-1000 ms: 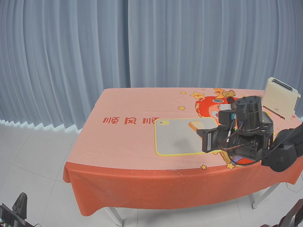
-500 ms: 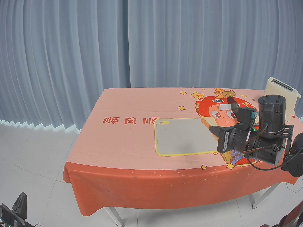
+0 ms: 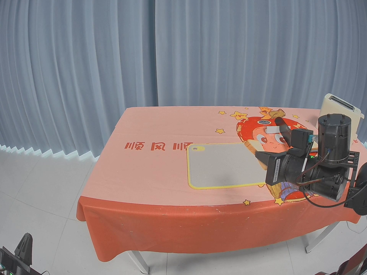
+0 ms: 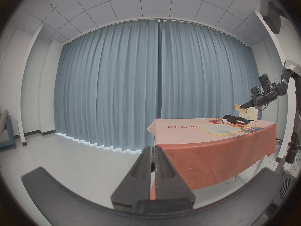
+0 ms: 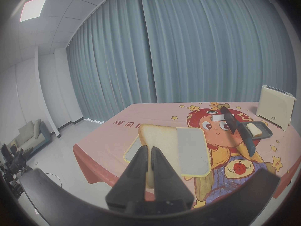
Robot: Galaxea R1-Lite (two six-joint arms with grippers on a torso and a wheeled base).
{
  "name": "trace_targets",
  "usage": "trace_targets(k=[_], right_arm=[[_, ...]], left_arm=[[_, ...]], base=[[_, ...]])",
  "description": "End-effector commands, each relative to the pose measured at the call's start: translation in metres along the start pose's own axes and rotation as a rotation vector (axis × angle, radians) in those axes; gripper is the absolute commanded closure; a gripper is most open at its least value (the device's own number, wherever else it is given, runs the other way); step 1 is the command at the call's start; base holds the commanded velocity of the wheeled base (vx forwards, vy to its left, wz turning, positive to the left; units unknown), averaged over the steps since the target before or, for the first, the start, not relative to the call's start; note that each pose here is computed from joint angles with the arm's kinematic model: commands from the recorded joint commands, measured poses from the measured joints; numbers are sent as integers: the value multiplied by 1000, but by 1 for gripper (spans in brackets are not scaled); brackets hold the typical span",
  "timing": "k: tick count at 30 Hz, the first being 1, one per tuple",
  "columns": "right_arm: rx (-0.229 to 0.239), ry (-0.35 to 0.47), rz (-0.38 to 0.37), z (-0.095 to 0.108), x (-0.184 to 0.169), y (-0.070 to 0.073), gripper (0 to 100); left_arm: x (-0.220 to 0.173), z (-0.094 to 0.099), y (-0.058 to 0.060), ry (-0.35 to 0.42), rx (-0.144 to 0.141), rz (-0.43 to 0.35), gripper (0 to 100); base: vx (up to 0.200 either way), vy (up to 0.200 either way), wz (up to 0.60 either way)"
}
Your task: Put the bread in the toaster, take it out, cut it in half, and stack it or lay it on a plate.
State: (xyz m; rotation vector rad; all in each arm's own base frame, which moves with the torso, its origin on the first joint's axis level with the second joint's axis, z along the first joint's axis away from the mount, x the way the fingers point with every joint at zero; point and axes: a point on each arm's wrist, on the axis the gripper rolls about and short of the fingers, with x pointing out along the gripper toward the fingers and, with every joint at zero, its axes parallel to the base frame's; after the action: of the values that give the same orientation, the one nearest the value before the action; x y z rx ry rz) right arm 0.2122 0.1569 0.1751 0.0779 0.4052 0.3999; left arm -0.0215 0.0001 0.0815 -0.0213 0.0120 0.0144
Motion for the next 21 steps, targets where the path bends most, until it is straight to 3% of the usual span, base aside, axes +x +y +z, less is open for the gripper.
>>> trace_targets(k=[1,21], right_arm=[[-1,-1,-9,0,1,0,100],[-8,2,-17,-2,1,3,100]], left_arm=[[1,-5,0,19,0,1,100],[1,-5,0,19,-2,1,100]], base=[[0,-200,0],[0,-200,0]])
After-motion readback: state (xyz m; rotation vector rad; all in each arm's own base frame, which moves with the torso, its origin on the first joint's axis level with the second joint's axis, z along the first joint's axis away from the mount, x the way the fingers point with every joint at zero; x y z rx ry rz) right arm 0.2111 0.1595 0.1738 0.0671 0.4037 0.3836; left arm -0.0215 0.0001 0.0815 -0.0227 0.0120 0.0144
